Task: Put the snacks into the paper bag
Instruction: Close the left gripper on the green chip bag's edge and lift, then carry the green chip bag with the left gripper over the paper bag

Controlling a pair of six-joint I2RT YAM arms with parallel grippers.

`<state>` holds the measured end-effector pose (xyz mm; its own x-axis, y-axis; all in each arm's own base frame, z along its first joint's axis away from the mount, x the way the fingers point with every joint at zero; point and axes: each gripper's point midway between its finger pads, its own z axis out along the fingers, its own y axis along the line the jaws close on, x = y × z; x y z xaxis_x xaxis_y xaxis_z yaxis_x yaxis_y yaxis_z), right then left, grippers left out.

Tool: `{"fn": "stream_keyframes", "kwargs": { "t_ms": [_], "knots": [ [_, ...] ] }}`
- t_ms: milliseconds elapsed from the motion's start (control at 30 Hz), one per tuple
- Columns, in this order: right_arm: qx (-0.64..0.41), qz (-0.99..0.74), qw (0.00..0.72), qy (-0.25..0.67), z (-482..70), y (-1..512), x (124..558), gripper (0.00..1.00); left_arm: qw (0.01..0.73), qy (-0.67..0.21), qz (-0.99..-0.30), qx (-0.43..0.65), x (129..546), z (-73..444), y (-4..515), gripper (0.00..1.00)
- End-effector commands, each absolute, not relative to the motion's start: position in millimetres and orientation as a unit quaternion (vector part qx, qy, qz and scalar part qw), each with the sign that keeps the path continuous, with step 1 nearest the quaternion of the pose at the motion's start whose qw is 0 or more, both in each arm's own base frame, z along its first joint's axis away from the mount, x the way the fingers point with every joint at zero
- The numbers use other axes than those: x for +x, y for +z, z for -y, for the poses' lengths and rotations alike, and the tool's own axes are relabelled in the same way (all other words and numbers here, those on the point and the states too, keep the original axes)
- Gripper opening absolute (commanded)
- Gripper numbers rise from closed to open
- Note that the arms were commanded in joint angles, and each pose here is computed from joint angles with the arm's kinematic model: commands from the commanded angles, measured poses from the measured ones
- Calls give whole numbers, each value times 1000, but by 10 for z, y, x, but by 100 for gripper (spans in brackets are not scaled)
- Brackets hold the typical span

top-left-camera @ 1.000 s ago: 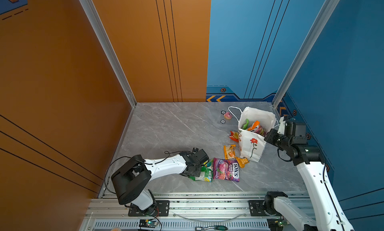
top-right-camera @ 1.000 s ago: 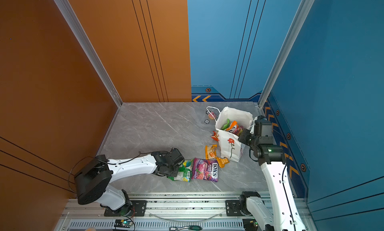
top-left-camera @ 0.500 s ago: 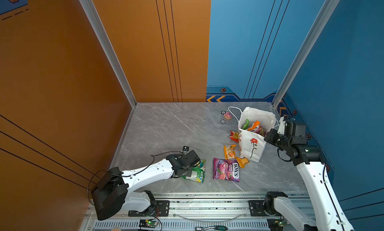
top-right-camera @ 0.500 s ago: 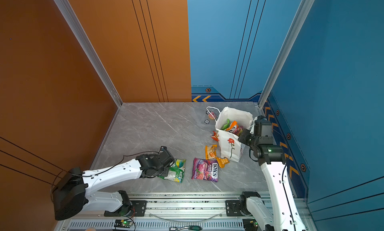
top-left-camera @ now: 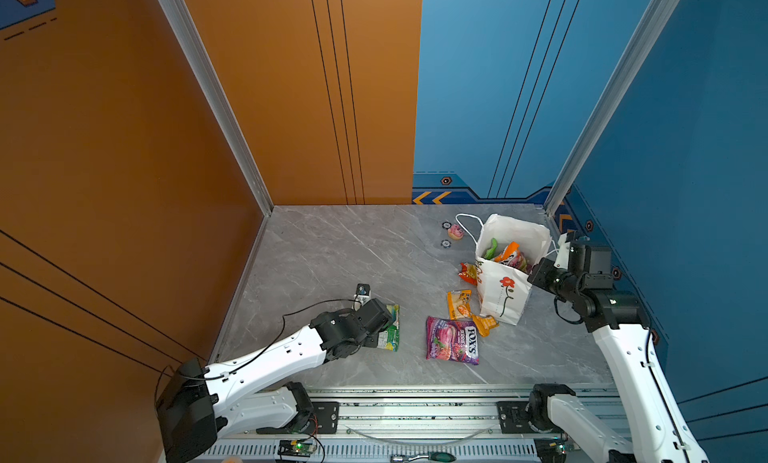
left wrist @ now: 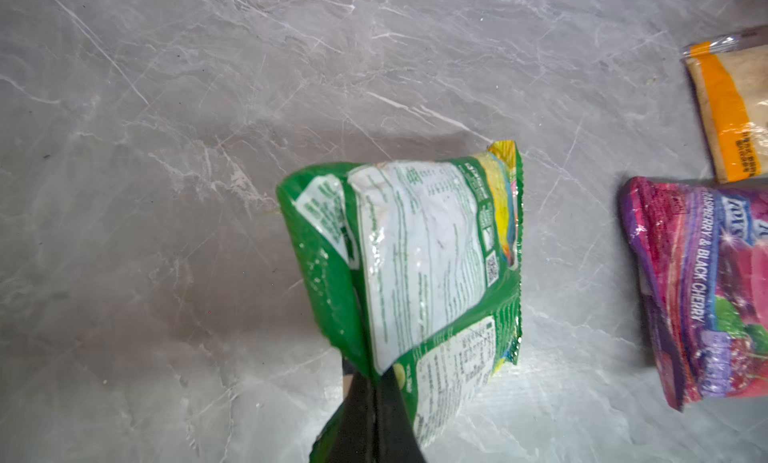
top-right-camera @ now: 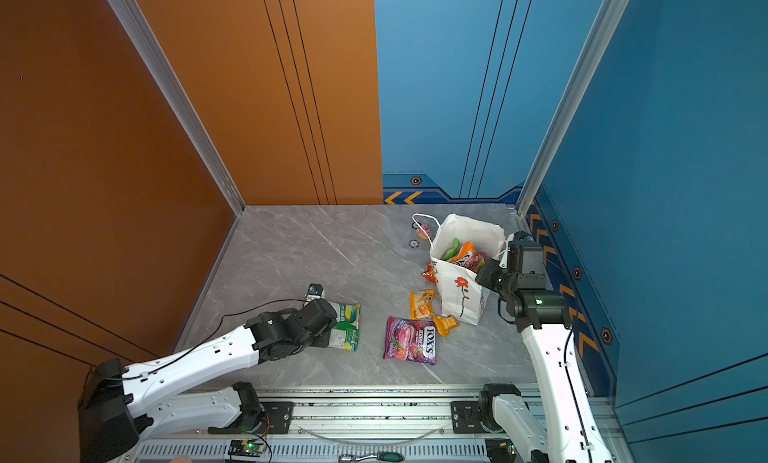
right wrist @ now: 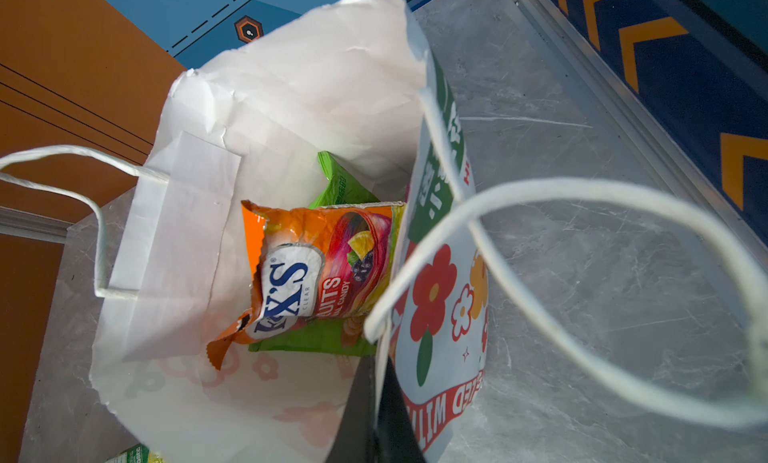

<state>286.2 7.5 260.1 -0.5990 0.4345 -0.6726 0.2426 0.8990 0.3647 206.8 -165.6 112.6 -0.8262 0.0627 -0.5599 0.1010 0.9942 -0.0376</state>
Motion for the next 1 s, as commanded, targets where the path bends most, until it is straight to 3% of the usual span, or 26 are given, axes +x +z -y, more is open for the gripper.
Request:
{"fn": "stream_keyframes", "kwargs": {
  "t_ms": [0,300,967],
  "knots": [
    [177,-882,419,127,-123,2667,2890,0,323,-39,-945,39,2149,1697,1346,0],
    [173,-883,417,129,-143,2667,2892,0,359,-11,-932,47,2271,1541,1565,0],
    [166,-882,422,128,-176,2745,2883,0,460,-54,-886,-8,2554,1225,2504,0]
  ]
}}
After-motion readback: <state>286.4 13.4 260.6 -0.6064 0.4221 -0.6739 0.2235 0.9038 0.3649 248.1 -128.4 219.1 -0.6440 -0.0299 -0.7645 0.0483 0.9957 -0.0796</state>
